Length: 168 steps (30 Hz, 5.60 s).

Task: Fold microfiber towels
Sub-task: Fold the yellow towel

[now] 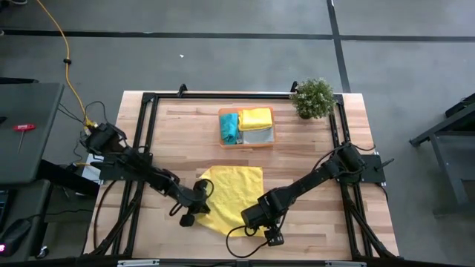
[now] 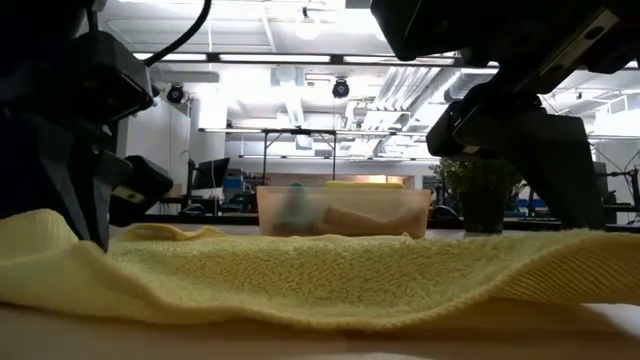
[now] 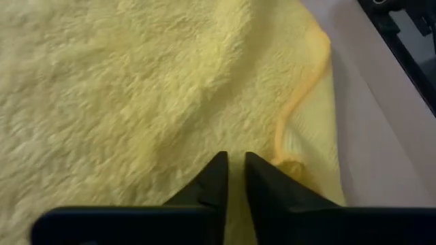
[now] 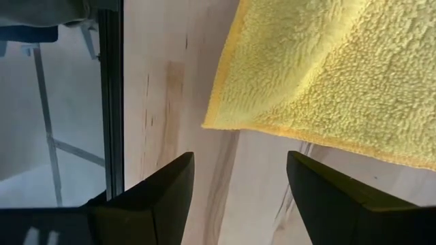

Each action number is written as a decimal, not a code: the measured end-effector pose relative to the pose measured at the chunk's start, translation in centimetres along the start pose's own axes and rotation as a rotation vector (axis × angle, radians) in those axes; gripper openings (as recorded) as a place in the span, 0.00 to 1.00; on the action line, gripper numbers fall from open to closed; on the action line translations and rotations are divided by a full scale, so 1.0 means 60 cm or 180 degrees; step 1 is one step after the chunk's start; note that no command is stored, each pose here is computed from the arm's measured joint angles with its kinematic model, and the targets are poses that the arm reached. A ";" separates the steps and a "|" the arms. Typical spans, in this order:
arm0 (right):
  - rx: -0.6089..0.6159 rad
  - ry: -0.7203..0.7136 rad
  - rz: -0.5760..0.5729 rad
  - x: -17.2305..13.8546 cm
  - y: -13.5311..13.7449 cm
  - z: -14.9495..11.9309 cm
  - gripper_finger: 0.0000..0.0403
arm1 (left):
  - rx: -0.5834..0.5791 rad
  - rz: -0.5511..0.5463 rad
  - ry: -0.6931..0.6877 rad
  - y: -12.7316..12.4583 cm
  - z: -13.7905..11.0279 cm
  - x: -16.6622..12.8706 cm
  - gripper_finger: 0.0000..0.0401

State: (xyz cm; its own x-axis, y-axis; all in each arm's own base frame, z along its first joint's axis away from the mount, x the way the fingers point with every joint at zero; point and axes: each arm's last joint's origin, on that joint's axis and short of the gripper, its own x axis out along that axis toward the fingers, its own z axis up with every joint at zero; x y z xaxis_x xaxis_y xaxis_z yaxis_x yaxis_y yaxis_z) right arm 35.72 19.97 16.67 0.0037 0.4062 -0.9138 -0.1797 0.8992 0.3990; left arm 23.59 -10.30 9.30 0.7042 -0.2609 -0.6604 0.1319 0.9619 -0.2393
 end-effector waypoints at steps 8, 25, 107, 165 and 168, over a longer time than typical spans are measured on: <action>-0.0007 -0.0011 -0.0033 0.000 -0.001 0.000 0.56 | -0.0185 -0.0089 0.0075 -0.013 0.013 -0.008 0.02; -0.0285 -0.0044 -0.0240 -0.009 -0.025 0.006 0.56 | -0.0178 -0.1150 0.0211 -0.086 -0.006 -0.008 0.00; 0.0749 -0.0344 -0.1037 -0.080 -0.081 -0.153 0.56 | 0.0245 0.0553 0.0432 0.002 0.088 -0.144 0.31; 0.0552 -0.0982 -0.0989 -0.098 -0.101 -0.227 0.56 | 0.0689 0.0632 0.1332 -0.233 0.036 0.031 0.23; 0.0562 -0.0987 -0.0985 -0.098 -0.101 -0.227 0.56 | 0.0689 0.0696 0.1294 -0.230 0.038 0.034 0.23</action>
State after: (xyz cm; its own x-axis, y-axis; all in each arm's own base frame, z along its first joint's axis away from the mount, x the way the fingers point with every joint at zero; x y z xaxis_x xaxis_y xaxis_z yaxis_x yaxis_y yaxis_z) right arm 23.38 9.92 18.57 0.3292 0.1200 -0.9366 0.0462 0.9887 0.1429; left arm 24.78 -23.91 12.87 0.4088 -0.0209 -0.9124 0.1837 0.9811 0.0599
